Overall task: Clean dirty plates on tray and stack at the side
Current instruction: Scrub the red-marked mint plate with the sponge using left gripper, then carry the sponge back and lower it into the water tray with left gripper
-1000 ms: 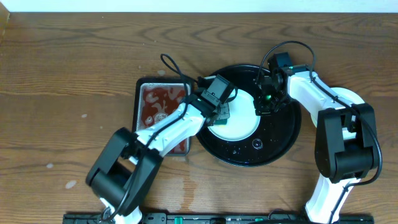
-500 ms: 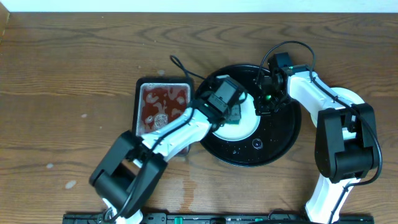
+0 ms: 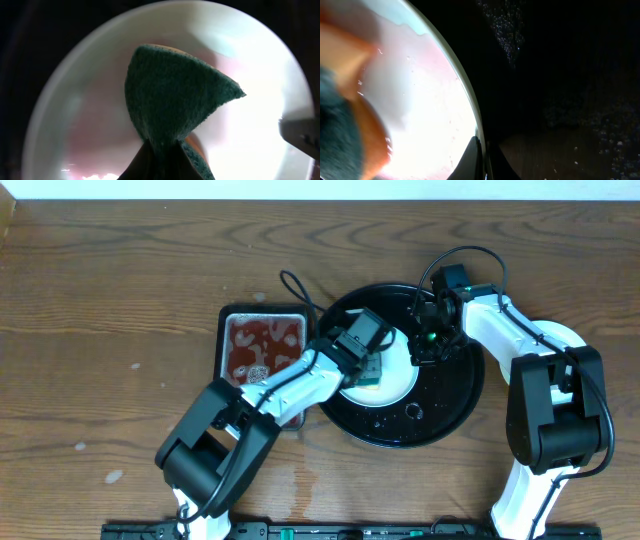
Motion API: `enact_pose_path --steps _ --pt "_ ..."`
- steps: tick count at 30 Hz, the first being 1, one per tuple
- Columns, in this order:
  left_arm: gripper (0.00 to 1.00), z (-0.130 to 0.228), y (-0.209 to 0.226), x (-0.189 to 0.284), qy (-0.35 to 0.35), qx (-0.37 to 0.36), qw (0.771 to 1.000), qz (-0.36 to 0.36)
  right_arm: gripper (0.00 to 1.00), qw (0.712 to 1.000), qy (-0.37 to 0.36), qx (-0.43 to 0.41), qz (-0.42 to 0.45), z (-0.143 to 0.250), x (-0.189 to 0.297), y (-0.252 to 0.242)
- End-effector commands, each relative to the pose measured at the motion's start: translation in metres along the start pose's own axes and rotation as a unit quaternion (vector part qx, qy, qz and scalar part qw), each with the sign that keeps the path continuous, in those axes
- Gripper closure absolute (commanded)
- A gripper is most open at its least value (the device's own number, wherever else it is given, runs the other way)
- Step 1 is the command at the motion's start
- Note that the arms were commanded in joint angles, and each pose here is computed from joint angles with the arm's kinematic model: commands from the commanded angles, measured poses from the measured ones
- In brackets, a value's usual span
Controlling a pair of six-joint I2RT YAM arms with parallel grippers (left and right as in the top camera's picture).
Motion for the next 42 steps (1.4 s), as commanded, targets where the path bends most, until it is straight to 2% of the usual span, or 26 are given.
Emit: enact_pose_path --steps 1,10,19,31,42 --pt "0.92 -0.014 0.033 0.0 -0.009 0.002 0.999 -0.046 0.99 1.0 0.015 0.005 0.017 0.008 -0.004 -0.007" --pt "0.93 -0.032 0.023 0.061 -0.034 -0.062 0.997 -0.008 0.99 1.0 0.015 0.005 0.017 0.008 -0.004 -0.007" --pt "0.92 -0.052 0.071 0.117 -0.043 -0.066 0.996 -0.044 0.99 1.0 0.015 0.005 0.017 0.008 -0.004 -0.007" --pt "0.93 -0.052 0.148 0.101 0.0 -0.013 0.993 -0.117 0.98 1.0 0.015 0.005 0.017 0.008 -0.004 -0.007" --pt "0.92 -0.039 0.168 0.059 0.04 -0.005 0.989 -0.142 0.99 1.0 0.015 0.005 0.017 0.008 -0.004 -0.007"
Point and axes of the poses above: each gripper's point midway between its finger pads, its own x axis back along the fingers, its own y axis along the line the jaws close on, z = x × y, the point moved 3 cm from there along x, back along the fingers, and after that the axes turned 6 degrees about x, right-handed, at the moved point
